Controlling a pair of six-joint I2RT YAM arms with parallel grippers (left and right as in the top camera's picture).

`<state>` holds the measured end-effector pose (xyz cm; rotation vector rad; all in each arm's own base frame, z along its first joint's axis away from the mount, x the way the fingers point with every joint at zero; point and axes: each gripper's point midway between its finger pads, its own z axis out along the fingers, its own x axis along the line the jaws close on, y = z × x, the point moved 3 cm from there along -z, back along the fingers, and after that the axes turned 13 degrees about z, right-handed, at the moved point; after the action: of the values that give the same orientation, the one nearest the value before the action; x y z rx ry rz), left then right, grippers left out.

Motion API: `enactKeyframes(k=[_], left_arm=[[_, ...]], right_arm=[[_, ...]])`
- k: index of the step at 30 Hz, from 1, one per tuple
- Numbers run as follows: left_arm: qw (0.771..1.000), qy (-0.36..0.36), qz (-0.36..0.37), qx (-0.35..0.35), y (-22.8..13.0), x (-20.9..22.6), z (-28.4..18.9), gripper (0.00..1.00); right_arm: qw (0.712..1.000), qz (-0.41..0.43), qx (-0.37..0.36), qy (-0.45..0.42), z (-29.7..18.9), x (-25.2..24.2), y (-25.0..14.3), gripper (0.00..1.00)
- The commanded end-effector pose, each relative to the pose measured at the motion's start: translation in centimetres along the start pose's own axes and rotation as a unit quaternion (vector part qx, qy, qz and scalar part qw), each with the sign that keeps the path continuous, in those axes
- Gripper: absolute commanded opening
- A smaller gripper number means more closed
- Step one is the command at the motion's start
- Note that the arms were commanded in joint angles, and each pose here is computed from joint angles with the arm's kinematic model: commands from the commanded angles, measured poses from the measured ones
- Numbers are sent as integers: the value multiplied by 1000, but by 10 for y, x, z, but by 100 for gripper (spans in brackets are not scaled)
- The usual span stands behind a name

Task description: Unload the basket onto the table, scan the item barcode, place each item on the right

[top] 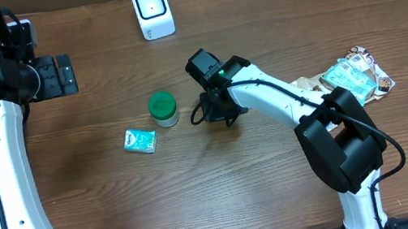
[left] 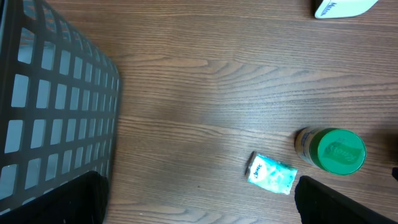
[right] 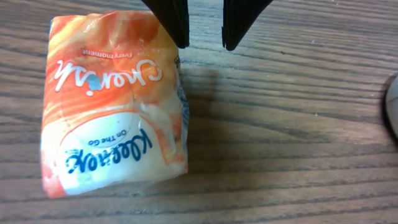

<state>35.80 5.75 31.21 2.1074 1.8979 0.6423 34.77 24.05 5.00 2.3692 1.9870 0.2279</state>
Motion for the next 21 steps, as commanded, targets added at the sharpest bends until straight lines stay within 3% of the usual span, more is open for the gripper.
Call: enactKeyframes(k=[1, 10, 13, 21], left_arm=[[1000, 4, 6, 4, -1, 3, 2, 99], [1000, 4, 6, 4, -1, 3, 2, 100], [1000, 4, 6, 4, -1, 3, 2, 99], [1000, 4, 6, 4, -1, 3, 2, 99]], right_arm=[[1000, -8, -12, -14, 1, -6, 5, 16], [997, 26, -3, 75, -72, -15, 29, 16], [994, 45, 5, 97, -89, -37, 40, 30], [984, 84, 89, 133, -46, -59, 29, 33]])
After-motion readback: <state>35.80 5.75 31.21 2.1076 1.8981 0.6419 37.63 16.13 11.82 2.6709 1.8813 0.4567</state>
